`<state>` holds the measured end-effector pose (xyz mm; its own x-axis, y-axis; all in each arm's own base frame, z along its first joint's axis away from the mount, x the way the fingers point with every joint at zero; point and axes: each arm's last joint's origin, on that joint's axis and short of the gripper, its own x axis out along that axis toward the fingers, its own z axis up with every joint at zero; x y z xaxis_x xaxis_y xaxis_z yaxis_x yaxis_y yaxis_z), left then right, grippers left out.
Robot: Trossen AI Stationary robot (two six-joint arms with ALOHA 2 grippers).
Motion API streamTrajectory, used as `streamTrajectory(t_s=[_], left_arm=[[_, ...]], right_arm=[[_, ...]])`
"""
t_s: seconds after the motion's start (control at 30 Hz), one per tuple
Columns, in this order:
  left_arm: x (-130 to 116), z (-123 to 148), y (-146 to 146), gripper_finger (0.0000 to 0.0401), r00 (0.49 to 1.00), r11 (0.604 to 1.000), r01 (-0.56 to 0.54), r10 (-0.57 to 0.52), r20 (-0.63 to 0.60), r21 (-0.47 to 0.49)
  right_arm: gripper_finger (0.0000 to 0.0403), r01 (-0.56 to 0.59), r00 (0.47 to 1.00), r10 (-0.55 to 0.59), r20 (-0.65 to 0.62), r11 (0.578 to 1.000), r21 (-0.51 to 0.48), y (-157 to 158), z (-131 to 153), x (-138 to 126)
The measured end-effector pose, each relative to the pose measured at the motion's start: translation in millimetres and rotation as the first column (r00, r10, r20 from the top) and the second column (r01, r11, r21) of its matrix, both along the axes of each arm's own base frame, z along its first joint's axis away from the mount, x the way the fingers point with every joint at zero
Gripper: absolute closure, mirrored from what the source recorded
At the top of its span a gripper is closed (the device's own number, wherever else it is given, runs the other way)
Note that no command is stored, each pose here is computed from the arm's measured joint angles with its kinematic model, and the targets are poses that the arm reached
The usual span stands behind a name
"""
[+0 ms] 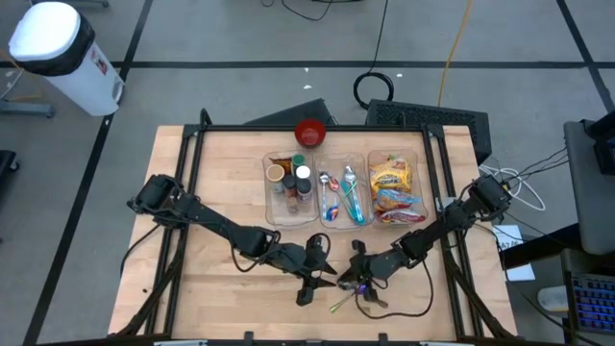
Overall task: Pick & Place Food Item
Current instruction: Put the black spoon into the middle transparent bin
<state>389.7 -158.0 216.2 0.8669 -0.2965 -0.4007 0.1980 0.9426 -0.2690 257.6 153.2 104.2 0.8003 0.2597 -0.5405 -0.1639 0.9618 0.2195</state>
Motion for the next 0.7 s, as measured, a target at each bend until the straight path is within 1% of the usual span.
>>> streamTrajectory(t_s=[0.23, 0.37, 0.5, 0.63, 0.7], left_arm=[[0.1, 0.0, 0.1, 0.0242, 1.0, 1.0, 0.0, 0.0, 0.0, 0.0], [0.4, 0.9, 0.0, 0.0242, 1.0, 1.0, -0.005, 0.005, 0.006, -0.014], [2.7, 7.3, -1.0, 0.0242, 0.998, 0.997, -0.017, 0.021, 0.057, -0.079], [3.8, 11.6, -1.8, 0.0242, 0.995, 0.995, -0.011, 0.021, 0.101, -0.096], [3.3, 15.9, -2.4, 0.0242, 0.993, 0.993, -0.004, 0.018, 0.119, -0.12]], right_arm=[[0.0402, -0.108, 0.992, 0.103, 0.078, 0.992, 0.06, 3.9, 8.5, 4.0], [0.0402, -0.124, 0.984, 0.116, 0.132, 0.991, 0.055, 3.9, 21.0, 3.7], [0.0402, -0.145, 0.965, 0.134, 0.226, 0.989, 0.033, 1.0, 47.3, 1.0], [0.0402, -0.147, 0.937, 0.136, 0.321, 0.989, 0.01, -8.5, 79.2, -4.3], [0.0402, -0.133, 0.924, 0.129, 0.361, 0.991, -0.011, -15.9, 94.0, -7.5]])
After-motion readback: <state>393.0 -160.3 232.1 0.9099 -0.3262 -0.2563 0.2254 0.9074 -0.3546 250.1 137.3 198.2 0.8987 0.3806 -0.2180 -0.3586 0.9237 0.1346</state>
